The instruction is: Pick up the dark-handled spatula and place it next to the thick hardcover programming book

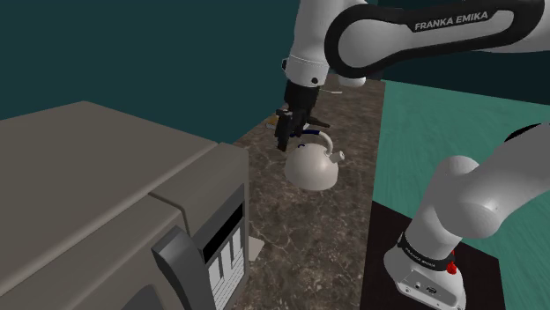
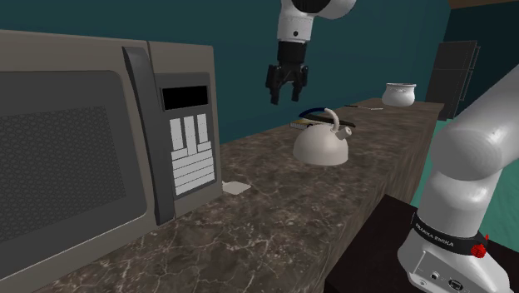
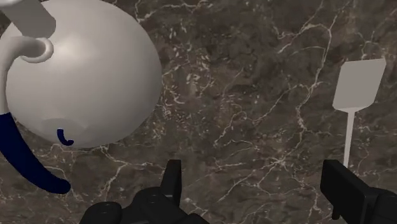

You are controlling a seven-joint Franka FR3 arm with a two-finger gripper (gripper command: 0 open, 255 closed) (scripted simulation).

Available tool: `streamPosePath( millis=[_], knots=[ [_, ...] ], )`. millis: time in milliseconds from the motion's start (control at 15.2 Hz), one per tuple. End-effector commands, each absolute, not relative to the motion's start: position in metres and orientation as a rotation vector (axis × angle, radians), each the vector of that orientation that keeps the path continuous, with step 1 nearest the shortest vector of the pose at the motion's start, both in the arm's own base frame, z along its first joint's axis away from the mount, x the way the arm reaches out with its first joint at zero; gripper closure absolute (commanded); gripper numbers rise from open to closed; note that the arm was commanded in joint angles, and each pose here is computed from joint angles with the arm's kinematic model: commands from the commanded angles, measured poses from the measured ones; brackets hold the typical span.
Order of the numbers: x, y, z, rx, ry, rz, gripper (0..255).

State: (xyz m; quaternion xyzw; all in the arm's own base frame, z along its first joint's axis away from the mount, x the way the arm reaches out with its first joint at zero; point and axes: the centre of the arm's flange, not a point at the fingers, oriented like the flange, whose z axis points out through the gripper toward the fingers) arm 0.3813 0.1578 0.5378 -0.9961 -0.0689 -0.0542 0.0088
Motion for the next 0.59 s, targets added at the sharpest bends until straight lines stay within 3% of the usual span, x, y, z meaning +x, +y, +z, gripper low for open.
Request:
streamPosePath(
  millis=[0, 528],
  knots=[
    [0.388, 0.176, 0.521, -3.112, -0.224, -0.164, 0],
    [0.423, 0.259, 0.463, -3.114, -0.263, -0.139, 0]
  ],
)
